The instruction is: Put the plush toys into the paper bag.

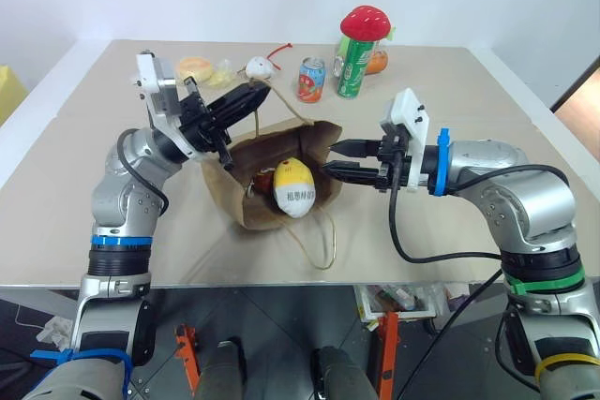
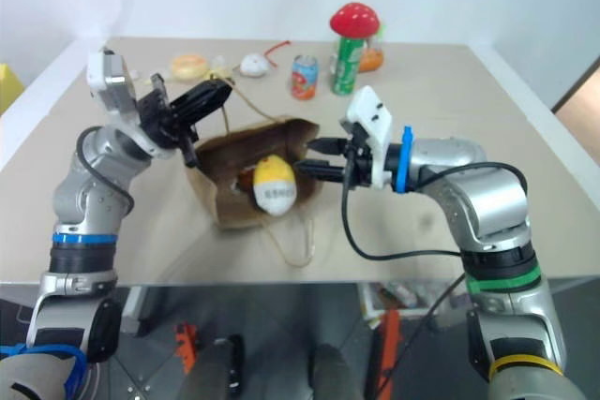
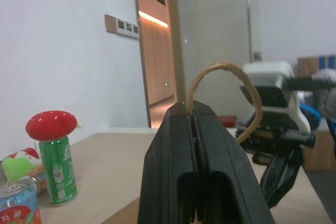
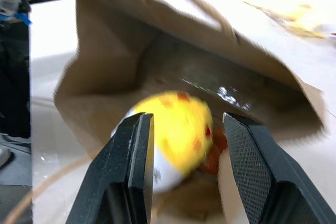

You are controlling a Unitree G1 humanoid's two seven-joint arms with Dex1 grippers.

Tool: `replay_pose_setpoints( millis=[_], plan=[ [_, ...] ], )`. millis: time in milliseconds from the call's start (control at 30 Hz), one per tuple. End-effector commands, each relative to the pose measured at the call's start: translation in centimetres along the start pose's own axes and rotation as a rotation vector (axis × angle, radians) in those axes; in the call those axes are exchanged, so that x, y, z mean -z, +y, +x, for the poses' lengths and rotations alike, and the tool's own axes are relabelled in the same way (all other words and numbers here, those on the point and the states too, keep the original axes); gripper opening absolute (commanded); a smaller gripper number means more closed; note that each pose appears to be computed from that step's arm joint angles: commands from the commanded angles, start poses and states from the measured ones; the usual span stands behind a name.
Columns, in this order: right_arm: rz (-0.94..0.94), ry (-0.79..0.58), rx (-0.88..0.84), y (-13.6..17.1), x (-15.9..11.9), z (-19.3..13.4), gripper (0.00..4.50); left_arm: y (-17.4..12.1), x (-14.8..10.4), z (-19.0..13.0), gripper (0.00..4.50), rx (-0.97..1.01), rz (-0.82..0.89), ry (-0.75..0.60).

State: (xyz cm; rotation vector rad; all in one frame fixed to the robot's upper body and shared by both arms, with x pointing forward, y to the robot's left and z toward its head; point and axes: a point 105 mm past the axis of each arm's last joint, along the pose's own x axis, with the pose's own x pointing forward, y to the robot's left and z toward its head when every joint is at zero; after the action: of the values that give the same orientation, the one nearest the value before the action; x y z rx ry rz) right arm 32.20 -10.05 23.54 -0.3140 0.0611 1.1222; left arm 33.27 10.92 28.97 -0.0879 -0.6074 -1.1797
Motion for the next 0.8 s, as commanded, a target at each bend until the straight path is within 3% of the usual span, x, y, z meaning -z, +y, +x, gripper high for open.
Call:
replay_pose_setpoints(
  millis=[33,233,567,800],
  plan=[
    [-0.052,-0.044,0.028,-0.1,-1.7,-2.2,2.33,0.2,-1.5,0.4,0.0,0.004,0.023,-0.041],
    [-0.03,0.145,-0.031,1.6,2.2,-3.3,2.33,0.3,-1.4,0.4,0.0,-0.002,0.023,-0.039],
    [0.106,0.199,-0.182,6.0,6.2,-0.7,2.33,0.2,-1.3,0.6,0.0,0.001,0.021,-0.043],
    [0.213,0.257,-0.137,5.5,9.7,0.2,2.33,0.0,-1.2,0.6,0.0,0.007,0.024,-0.039]
  ],
)
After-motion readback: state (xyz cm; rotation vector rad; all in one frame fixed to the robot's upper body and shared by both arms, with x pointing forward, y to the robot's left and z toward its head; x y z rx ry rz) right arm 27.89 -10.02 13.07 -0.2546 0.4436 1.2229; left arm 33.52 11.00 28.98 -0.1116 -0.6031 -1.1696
